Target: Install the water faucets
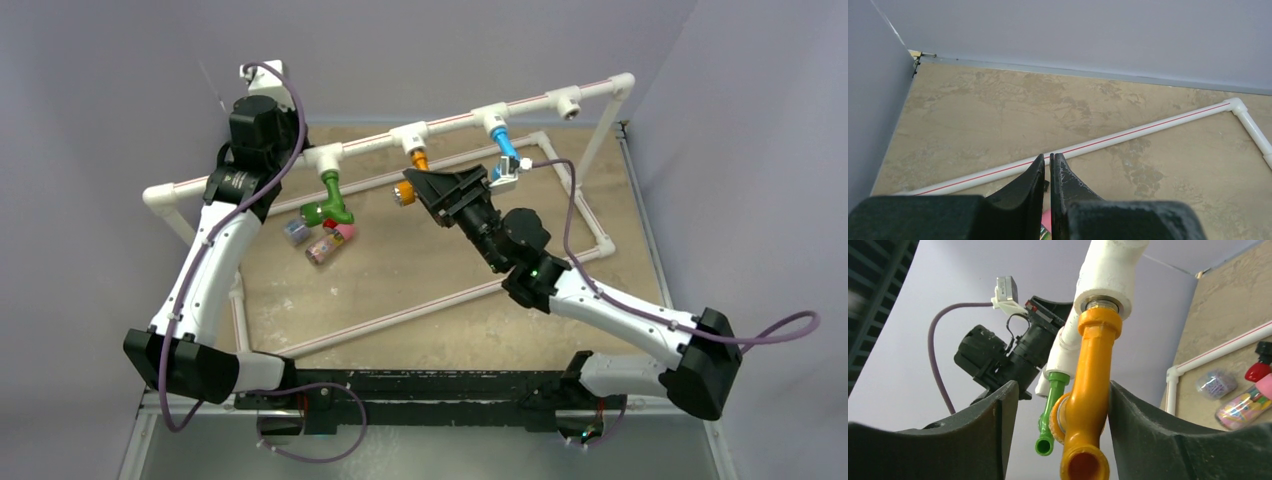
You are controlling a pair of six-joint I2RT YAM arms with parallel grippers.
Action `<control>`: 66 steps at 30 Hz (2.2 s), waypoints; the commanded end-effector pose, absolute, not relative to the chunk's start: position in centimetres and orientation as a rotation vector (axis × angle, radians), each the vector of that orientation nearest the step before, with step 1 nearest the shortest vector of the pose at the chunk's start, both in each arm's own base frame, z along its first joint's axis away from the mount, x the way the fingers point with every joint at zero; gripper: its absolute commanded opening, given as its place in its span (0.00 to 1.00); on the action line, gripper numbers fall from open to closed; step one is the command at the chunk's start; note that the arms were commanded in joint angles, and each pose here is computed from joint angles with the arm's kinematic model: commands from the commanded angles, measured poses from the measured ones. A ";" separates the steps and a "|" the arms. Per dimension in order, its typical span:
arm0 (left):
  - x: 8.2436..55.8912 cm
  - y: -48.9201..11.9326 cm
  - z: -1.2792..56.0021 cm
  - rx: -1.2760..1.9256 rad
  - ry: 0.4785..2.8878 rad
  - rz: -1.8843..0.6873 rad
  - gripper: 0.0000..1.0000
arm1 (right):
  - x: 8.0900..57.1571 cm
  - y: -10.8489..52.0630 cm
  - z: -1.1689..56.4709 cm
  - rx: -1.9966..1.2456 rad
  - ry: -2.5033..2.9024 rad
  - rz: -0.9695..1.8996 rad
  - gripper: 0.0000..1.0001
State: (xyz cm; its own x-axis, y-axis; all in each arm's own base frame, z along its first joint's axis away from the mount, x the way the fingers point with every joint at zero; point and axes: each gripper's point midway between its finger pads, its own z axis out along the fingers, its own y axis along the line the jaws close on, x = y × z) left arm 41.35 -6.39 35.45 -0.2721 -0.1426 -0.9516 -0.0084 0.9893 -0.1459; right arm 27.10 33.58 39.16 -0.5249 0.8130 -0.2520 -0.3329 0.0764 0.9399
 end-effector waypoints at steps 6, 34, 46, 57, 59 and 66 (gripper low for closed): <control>38.4 -7.7 30.8 -0.037 2.040 -0.160 0.08 | 28.1 26.0 40.6 0.480 1.396 1.240 0.75; 38.4 -7.8 30.6 -0.031 2.048 -0.158 0.08 | 22.7 21.0 46.6 -0.875 1.088 0.187 0.74; 38.3 -7.7 30.6 -0.025 2.050 -0.153 0.08 | 21.3 24.9 44.5 -1.250 0.871 -0.139 0.74; 38.1 -7.7 30.7 -0.023 2.049 -0.154 0.08 | 21.5 27.7 41.4 -1.384 0.719 -0.472 0.76; 38.0 -7.7 30.7 -0.023 2.047 -0.154 0.08 | 22.1 27.8 41.3 -1.365 0.708 -0.536 0.75; 38.0 -7.9 30.5 -0.018 2.048 -0.167 0.08 | 23.5 28.9 41.5 -1.286 0.708 -0.637 0.74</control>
